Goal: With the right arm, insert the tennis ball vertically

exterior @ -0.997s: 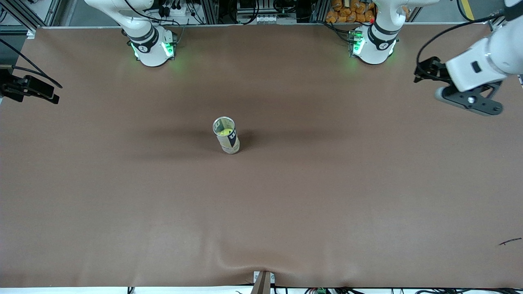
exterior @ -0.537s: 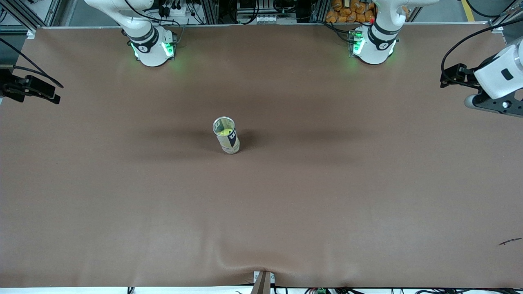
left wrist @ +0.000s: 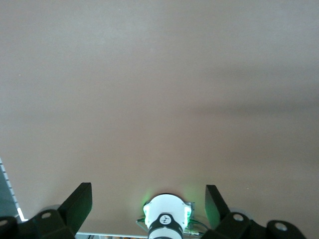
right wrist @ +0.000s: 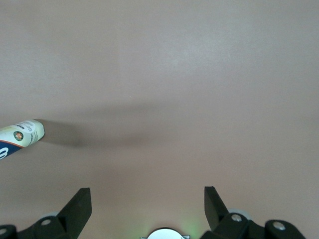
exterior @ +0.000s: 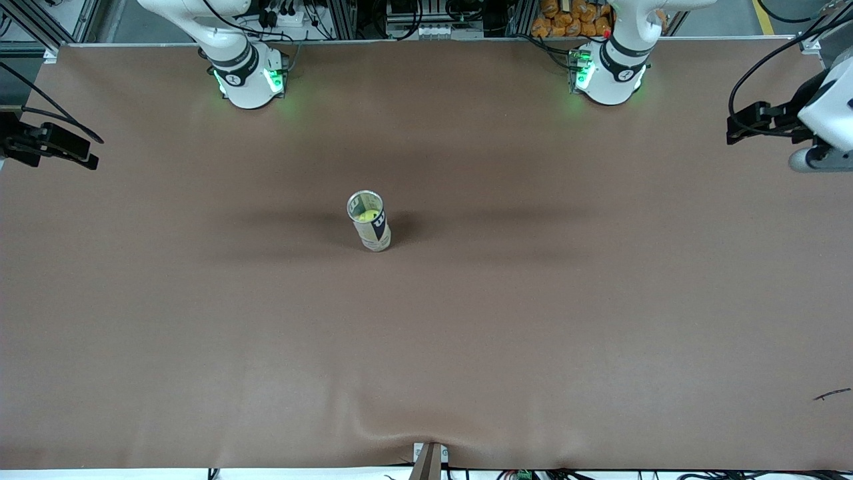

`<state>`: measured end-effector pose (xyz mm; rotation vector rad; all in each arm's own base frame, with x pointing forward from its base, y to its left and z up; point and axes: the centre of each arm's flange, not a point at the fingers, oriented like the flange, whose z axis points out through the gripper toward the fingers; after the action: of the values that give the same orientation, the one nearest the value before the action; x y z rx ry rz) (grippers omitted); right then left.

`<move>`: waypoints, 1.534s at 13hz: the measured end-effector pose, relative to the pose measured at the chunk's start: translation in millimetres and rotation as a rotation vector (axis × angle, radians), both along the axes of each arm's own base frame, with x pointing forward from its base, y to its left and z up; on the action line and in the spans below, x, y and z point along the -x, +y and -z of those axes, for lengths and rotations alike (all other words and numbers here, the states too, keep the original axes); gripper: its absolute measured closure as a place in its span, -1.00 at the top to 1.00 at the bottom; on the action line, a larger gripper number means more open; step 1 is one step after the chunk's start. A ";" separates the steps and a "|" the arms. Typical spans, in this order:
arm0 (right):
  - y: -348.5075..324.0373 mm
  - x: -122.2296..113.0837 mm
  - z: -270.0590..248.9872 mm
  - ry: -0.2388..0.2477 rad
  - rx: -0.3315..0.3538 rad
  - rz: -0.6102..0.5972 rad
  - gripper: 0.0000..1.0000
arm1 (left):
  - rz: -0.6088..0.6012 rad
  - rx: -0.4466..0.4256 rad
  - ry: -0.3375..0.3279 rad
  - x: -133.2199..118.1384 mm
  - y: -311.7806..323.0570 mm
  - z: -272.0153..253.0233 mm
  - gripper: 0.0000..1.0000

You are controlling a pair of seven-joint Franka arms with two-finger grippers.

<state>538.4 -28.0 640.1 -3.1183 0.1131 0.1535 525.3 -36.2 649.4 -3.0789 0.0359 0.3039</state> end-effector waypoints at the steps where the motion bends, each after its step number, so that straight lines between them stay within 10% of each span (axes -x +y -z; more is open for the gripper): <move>1: 0.0 0.0 0.0 0.000 0.000 0.000 1.00 | -0.005 0.011 -0.015 0.9 2.1 -2.7 1.00; 20: -0.8 0.1 0.1 0.000 0.000 0.001 1.00 | -0.106 0.050 -0.089 13.2 25.3 9.1 1.00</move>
<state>538.4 -28.7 640.0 -3.1181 0.1153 0.1541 512.1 -10.9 640.3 -3.1458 -0.1260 0.1721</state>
